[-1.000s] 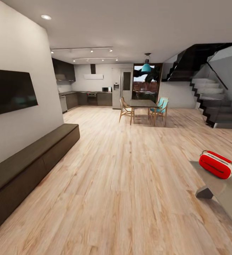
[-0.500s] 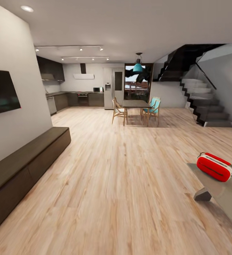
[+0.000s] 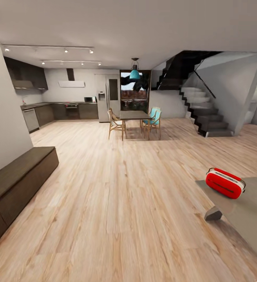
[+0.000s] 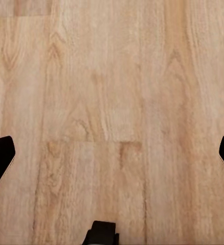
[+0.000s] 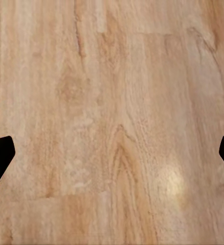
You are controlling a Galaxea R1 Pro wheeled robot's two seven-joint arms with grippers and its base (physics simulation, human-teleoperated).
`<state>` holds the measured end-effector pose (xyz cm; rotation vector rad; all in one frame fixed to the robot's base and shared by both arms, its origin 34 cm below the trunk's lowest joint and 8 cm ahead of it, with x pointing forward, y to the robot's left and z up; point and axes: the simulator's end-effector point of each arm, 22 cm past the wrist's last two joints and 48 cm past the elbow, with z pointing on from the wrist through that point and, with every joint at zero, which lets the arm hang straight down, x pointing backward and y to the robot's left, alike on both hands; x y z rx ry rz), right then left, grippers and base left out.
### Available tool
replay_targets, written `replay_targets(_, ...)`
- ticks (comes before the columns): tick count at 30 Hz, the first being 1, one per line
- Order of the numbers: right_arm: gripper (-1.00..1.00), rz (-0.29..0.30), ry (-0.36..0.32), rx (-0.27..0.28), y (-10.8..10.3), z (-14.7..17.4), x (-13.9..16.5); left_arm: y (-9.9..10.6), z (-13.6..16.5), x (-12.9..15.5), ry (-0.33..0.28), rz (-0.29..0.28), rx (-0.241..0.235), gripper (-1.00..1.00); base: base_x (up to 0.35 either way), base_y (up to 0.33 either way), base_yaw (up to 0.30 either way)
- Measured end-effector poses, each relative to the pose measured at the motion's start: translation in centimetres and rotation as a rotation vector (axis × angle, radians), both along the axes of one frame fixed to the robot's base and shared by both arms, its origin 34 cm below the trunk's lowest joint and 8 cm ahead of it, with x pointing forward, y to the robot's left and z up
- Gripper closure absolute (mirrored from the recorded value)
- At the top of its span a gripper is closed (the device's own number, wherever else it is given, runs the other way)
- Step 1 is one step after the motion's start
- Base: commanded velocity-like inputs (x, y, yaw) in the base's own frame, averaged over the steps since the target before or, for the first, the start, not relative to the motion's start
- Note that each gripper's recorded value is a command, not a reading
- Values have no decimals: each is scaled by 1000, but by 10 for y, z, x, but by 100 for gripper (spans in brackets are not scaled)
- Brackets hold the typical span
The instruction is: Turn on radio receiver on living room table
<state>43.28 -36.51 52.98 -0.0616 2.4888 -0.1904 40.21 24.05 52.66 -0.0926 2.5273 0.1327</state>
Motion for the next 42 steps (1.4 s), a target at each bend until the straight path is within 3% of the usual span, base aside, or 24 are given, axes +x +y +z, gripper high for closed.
replay_targets(17,-100,0,0,0,0,0,0,0,0,0,0,0,0,-100,329,140,-256)
replay_targets(42,-100,2,0,0,0,0,0,0,0,0,0,0,0,-100,329,123,-9)
